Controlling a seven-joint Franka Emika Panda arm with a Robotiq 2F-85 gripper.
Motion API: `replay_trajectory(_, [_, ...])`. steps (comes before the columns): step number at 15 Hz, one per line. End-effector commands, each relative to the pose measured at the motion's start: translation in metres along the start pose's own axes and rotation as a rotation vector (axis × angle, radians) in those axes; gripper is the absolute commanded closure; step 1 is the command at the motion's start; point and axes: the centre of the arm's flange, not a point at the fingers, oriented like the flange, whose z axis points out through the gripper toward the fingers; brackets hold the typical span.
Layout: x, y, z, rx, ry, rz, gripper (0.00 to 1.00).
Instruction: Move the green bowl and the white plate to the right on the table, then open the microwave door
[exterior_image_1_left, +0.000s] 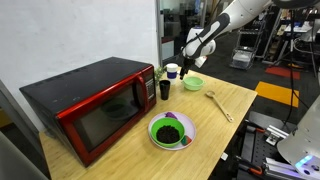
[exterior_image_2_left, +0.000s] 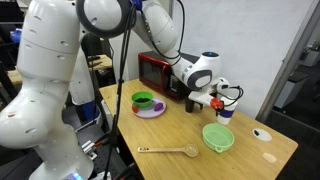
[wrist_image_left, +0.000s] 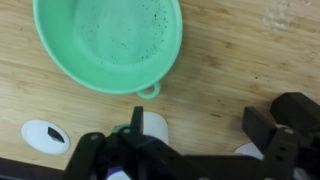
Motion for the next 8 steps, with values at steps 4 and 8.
replay_trajectory(4, [-0.012,-0.018,-0.075,0.056,0.018,-0.045,0.0])
replay_trajectory(8, [-0.039,-0.046,-0.11,0.112,-0.049,-0.081,0.0])
